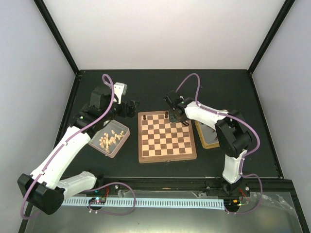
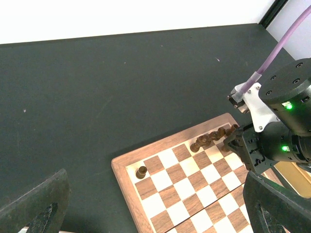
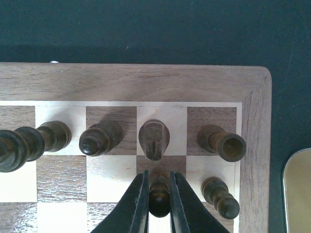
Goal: Set up the chess pieces on the board
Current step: Place the chess piece on the chessboard, then pick up the chess piece from the storage box, then place the chess piece on the chessboard, then pick up the chess piece from the storage box.
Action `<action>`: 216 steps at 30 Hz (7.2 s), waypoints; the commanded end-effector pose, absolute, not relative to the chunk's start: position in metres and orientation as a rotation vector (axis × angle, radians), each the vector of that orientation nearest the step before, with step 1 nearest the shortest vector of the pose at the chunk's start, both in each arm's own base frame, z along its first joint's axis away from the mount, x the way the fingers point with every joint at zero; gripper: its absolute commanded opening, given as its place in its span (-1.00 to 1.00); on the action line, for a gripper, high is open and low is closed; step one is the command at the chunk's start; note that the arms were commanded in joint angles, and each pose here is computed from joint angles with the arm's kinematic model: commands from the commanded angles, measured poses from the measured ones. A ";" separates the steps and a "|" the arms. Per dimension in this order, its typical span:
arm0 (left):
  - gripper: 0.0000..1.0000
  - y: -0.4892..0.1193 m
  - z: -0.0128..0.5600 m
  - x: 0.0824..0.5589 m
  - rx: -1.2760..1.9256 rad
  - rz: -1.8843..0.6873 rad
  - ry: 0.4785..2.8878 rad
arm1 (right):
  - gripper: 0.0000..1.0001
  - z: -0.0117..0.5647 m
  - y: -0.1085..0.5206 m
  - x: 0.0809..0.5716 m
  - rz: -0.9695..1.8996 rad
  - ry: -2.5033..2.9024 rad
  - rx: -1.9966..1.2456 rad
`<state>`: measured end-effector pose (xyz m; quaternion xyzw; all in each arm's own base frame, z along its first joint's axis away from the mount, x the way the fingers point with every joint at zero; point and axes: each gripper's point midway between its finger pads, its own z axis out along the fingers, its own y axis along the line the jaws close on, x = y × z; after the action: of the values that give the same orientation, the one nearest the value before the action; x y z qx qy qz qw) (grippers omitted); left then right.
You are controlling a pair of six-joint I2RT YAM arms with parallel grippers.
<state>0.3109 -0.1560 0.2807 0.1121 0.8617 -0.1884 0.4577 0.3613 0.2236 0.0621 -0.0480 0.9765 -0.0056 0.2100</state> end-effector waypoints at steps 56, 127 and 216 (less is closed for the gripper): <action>0.98 -0.152 0.293 0.313 0.273 -0.454 2.074 | -0.47 0.051 -0.009 0.342 -0.012 2.590 0.637; 0.97 -0.151 0.294 0.312 0.269 -0.454 2.069 | -0.85 0.084 0.257 0.353 0.210 2.772 -0.284; 0.98 -0.152 0.293 0.313 0.269 -0.452 2.073 | -0.55 0.024 0.018 0.314 -0.016 2.721 0.528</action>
<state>0.3101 -0.1556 0.2831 0.1124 0.8593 -0.1895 0.4617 0.3025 0.0201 0.0189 0.1789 0.9699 -0.0099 0.1651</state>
